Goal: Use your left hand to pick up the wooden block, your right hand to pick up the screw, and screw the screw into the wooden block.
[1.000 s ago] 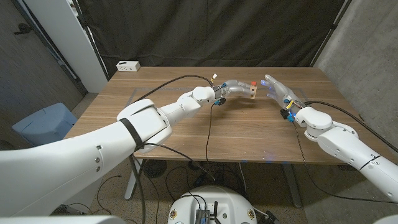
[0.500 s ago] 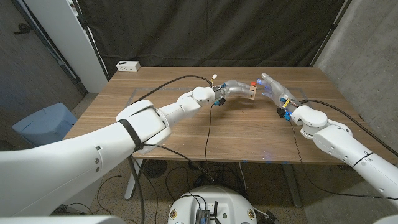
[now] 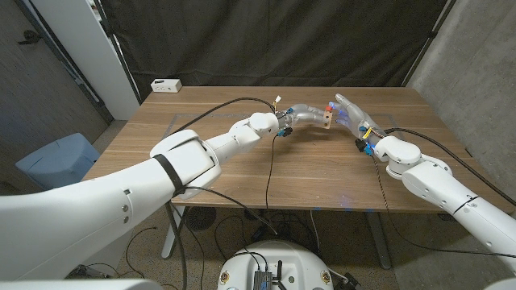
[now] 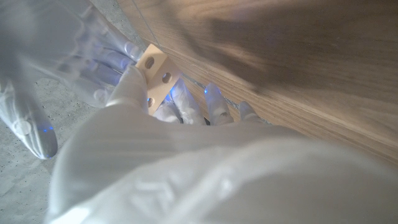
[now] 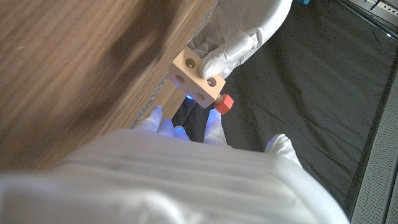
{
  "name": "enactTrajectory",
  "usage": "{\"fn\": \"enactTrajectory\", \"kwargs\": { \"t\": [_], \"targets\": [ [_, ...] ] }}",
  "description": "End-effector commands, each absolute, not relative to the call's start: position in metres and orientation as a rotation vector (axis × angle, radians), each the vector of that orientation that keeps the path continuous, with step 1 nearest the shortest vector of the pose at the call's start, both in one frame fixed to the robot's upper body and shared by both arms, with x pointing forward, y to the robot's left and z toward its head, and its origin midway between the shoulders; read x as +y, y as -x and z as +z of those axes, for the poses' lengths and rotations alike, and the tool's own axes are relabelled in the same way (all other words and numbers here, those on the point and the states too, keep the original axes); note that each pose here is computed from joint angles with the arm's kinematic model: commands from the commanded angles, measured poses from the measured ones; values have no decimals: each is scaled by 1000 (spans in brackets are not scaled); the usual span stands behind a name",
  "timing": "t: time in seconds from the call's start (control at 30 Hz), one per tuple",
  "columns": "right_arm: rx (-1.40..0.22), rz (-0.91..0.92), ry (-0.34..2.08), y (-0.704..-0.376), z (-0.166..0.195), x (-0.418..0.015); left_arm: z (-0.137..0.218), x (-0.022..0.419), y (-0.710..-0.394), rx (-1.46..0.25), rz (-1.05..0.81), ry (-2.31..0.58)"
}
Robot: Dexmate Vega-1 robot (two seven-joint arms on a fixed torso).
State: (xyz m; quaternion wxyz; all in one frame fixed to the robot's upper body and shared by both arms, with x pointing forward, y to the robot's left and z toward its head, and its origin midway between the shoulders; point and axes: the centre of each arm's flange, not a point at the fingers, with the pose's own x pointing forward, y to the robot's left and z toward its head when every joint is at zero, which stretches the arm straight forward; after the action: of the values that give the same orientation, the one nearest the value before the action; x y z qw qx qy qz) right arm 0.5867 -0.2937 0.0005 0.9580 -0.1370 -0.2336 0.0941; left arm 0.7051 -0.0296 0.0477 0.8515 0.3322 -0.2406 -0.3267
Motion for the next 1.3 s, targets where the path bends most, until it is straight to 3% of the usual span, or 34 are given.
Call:
{"fn": "enactTrajectory", "kwargs": {
  "t": [0.03,1.3],
  "targets": [
    [-477,210,280,-581,-3,-288,48,-32,-704,-517,-693,-700],
    [-478,190,284,-561,-11,-287,40,-30,-699,-554,-733,-684]
  ]
}}
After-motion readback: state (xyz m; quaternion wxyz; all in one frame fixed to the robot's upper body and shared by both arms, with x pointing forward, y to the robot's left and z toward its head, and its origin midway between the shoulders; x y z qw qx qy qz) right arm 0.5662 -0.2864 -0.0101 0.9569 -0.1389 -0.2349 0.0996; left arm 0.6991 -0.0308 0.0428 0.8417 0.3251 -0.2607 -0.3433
